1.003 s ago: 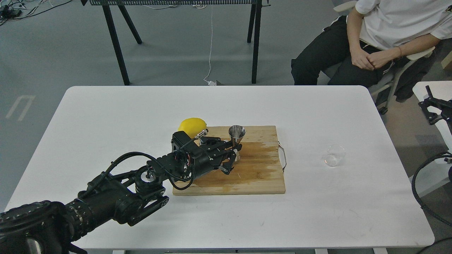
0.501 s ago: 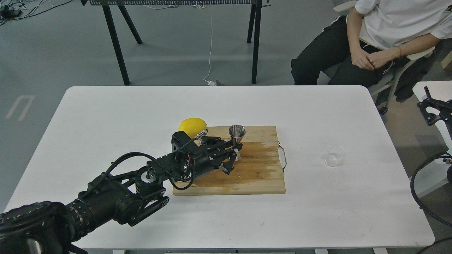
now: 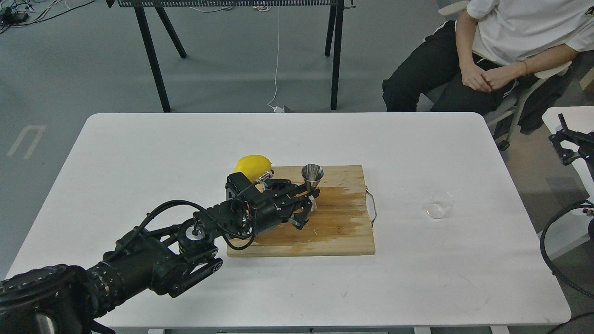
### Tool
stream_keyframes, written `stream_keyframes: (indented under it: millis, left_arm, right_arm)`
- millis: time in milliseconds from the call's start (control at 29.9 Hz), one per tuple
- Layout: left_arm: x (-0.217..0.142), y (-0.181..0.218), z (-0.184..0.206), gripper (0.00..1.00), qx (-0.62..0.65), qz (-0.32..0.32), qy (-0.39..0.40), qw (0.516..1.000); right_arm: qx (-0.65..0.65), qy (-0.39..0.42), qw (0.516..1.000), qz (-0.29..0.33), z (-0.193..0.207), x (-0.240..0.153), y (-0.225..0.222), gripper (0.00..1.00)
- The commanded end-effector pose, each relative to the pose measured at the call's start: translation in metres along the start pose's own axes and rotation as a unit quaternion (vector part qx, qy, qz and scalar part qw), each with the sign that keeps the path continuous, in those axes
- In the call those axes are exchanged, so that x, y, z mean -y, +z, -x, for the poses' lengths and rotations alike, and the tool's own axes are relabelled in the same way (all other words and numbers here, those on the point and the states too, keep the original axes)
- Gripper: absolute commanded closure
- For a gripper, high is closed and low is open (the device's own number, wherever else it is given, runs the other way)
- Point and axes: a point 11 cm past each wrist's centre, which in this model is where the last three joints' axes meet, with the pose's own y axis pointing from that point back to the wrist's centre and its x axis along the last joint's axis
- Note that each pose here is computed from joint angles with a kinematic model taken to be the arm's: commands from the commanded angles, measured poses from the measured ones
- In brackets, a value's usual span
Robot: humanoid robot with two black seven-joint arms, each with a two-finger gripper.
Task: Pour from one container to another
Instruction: 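Lower the jigger upright onto the cutting board beside the lemon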
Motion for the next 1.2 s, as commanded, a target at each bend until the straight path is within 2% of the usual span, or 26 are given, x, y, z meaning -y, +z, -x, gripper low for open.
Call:
stream_keyframes:
  millis: [0,401,568,669,735,936,1170]
  left_arm:
    - [0.000,-0.001,0.000,0.66,0.000,-0.002,0.000,1.000]
    - [0.000,-0.002,-0.001,0.60,0.000,-0.003,0.000,1.000]
    - [0.000,-0.001,-0.002,0.46,0.000,0.000,0.003,1.000]
    - [-0.002,-0.002,-0.005,0.29,0.006,-0.001,0.018,1.000]
    - [-0.004,-0.002,-0.006,0.23,0.010,0.000,0.032,0.999]
    - [-0.017,-0.012,-0.012,0.13,0.017,-0.003,0.051,0.999]
    - [-0.052,0.004,-0.016,0.08,0.014,0.056,0.063,0.996]
  right_arm:
    - [0.000,0.000,1.000,0.000,0.000,0.000,0.000,0.00]
    - [0.000,0.000,1.000,0.000,0.000,0.000,0.000,0.00]
    - [0.000,0.000,1.000,0.000,0.000,0.000,0.000,0.00]
    - [0.000,0.000,1.000,0.000,0.000,0.000,0.000,0.00]
    - [0.000,0.000,1.000,0.000,0.000,0.000,0.000,0.00]
    - [-0.001,0.001,1.000,0.000,-0.001,-0.001,-0.001,0.00]
    - [0.013,-0.021,1.000,0.013,0.011,-0.004,0.008,0.00]
